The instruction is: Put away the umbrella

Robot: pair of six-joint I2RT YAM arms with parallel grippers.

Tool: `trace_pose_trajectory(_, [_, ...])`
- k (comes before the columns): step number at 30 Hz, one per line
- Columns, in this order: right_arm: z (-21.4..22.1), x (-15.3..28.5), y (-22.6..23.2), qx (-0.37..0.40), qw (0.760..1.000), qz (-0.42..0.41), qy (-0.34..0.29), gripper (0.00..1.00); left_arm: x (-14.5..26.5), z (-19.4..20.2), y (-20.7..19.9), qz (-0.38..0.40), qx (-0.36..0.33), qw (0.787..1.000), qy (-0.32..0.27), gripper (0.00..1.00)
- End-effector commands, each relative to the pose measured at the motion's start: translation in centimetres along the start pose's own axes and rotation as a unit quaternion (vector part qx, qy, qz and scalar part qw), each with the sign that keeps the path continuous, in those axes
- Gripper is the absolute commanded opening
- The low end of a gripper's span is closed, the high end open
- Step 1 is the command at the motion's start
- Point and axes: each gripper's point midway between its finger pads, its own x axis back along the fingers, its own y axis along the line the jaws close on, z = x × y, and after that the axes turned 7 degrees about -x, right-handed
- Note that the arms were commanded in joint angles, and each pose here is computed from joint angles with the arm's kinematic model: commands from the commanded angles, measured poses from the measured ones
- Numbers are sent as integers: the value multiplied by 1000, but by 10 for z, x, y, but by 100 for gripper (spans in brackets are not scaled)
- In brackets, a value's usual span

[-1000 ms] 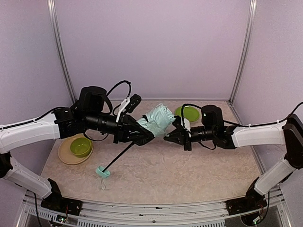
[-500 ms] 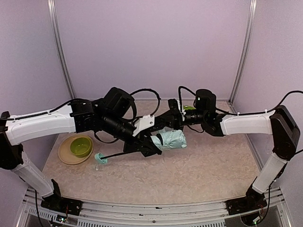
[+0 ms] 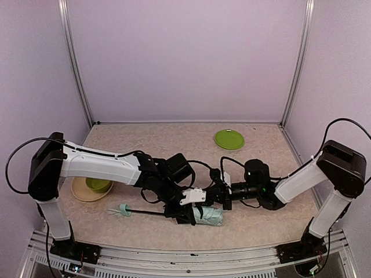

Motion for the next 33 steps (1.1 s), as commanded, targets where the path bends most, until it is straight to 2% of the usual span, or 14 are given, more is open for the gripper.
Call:
trace_pose_trajectory(1, [-59,19,-20,-4,984,88,-153,0,-25,35,-63,162,34,984,69,0])
trace_pose_trajectory(6, [-22,32,-7,-69,981,104,-147,0,-35,19,-87,273,78,958,41,0])
trace_pose_trajectory(9, [-5,38,-11,-98,978,127,-132,7,-44,25,-95,302,101,947,48,0])
trace_pose_trajectory(12, [10,47,-25,-115,969,182,-120,9,-49,33,-98,309,113,943,59,0])
trace_pose_trajectory(17, [27,44,-31,-133,968,199,-76,11,-53,38,-90,293,126,945,63,0])
trace_pose_trajectory(20, [30,58,-37,-166,956,231,-72,16,-54,46,-86,282,137,947,64,0])
trace_pose_trajectory(22, [29,65,-46,-215,942,250,-60,20,-56,51,-85,271,142,950,68,0])
trace_pose_trajectory(27, [46,63,-54,-318,899,281,110,33,-59,51,-79,240,145,958,63,0])
trace_pose_trajectory(30, [41,60,-45,-361,881,264,154,40,-58,47,-79,246,158,955,50,0])
trace_pose_trajectory(33, [29,58,-26,-374,888,216,159,45,-59,47,-77,253,182,949,41,0])
